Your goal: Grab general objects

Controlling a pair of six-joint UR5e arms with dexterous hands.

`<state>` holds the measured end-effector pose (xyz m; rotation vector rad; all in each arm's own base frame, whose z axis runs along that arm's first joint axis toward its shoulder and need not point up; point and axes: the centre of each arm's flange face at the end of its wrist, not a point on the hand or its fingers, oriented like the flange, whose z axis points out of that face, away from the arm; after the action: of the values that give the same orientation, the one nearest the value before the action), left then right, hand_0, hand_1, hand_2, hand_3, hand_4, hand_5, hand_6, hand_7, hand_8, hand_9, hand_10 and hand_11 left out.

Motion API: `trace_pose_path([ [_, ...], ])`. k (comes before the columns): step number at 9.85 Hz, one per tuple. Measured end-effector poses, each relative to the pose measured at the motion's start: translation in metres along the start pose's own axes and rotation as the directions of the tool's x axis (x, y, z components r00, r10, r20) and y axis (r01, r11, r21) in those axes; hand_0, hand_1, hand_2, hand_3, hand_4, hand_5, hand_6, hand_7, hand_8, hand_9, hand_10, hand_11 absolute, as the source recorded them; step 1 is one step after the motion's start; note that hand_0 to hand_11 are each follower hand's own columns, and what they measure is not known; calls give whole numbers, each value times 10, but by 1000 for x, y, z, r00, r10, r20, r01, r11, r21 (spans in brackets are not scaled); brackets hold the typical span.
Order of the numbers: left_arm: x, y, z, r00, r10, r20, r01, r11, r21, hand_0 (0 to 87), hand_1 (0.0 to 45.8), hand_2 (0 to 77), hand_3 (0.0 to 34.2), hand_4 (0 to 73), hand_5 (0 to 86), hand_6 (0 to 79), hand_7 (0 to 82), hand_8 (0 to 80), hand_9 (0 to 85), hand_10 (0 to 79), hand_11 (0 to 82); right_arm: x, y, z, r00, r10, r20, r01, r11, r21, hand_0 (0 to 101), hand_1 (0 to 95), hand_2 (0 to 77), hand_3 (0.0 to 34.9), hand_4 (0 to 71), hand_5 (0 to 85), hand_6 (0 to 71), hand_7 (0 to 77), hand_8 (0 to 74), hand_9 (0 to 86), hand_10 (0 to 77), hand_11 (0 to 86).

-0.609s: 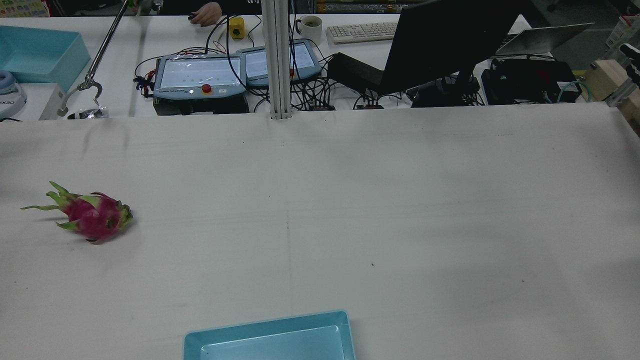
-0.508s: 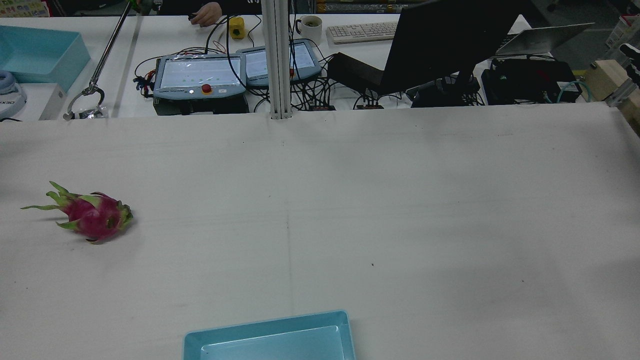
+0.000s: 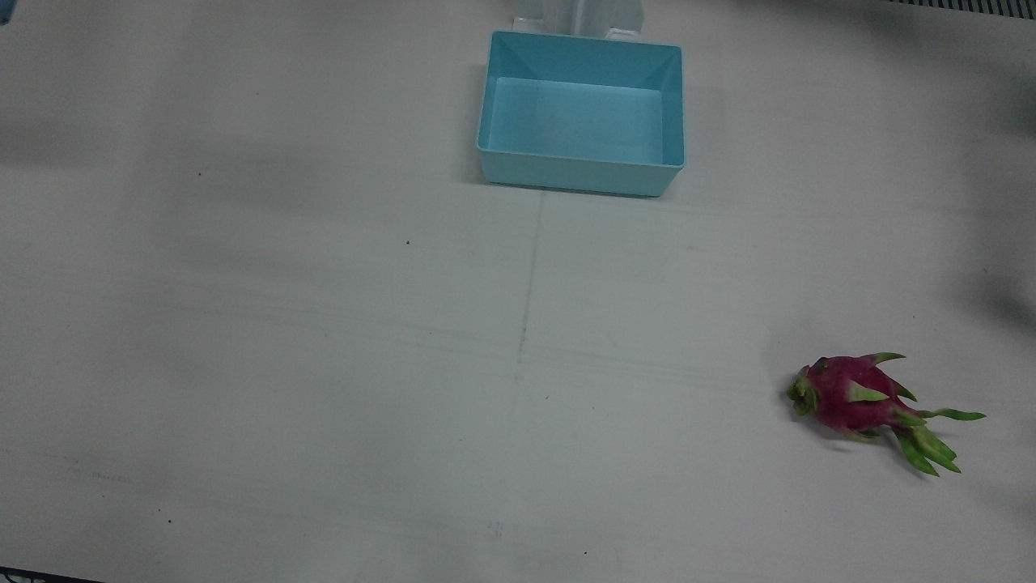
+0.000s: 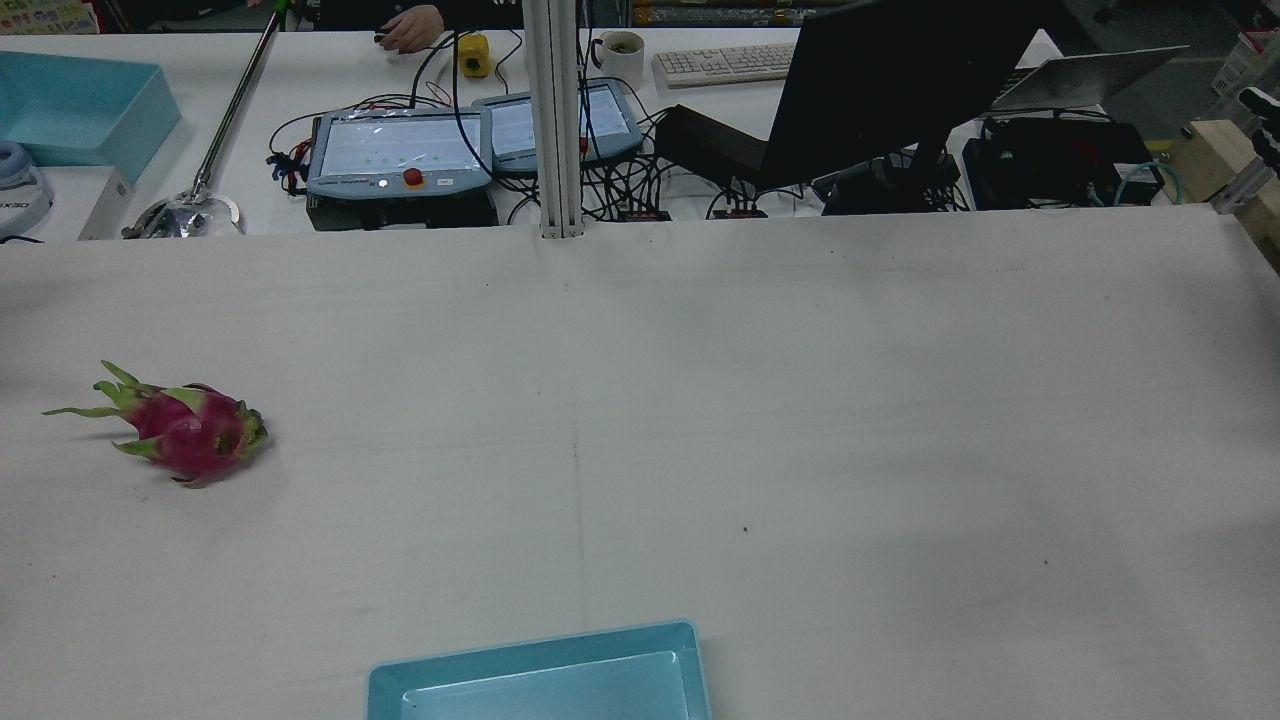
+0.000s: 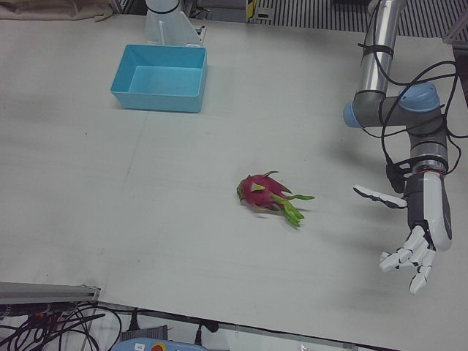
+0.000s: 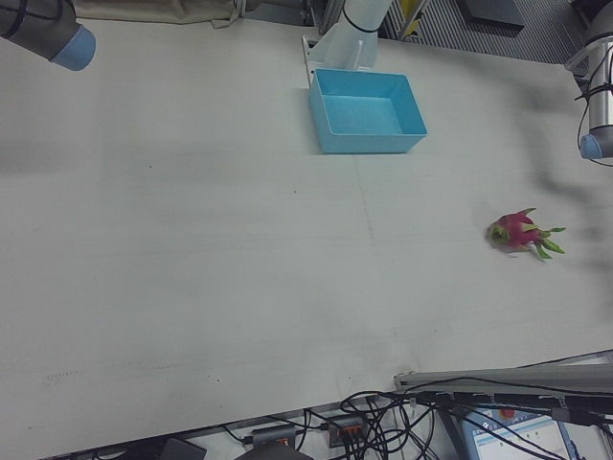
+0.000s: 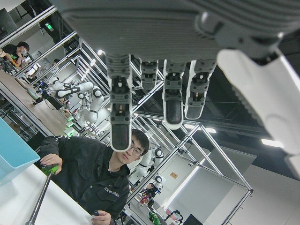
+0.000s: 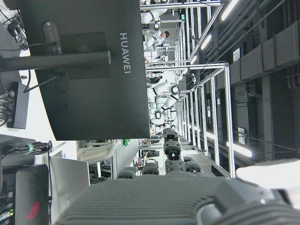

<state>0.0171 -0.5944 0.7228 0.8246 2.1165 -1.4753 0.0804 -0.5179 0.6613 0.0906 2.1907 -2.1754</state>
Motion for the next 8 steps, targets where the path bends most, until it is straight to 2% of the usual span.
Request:
trace_pose_path([
  [2, 2, 2, 1, 1000, 6, -6, -6, 1000, -7, 444, 0, 16, 0, 196, 164, 251, 529, 65, 158, 529, 218, 0, 0, 0, 1000, 0, 0, 0, 1000, 0, 0, 60, 16, 0, 0, 0, 0, 0, 0, 11, 0, 5],
  [5, 7, 9, 5, 1000, 2, -3, -2, 1000, -9, 468, 0, 11, 0, 218, 202, 251, 524, 38, 109, 529, 114, 0, 0, 0, 1000, 0, 1, 0, 1000, 1, 0, 60, 16, 0, 0, 0, 0, 0, 0, 11, 0, 11],
  [8, 8, 28, 8, 1000, 6, 23, -6, 1000, -19, 469, 0, 11, 0, 218, 202, 235, 507, 38, 87, 529, 114, 0, 0, 0, 1000, 0, 1, 0, 1000, 0, 0, 60, 16, 0, 0, 0, 0, 0, 0, 11, 0, 11],
])
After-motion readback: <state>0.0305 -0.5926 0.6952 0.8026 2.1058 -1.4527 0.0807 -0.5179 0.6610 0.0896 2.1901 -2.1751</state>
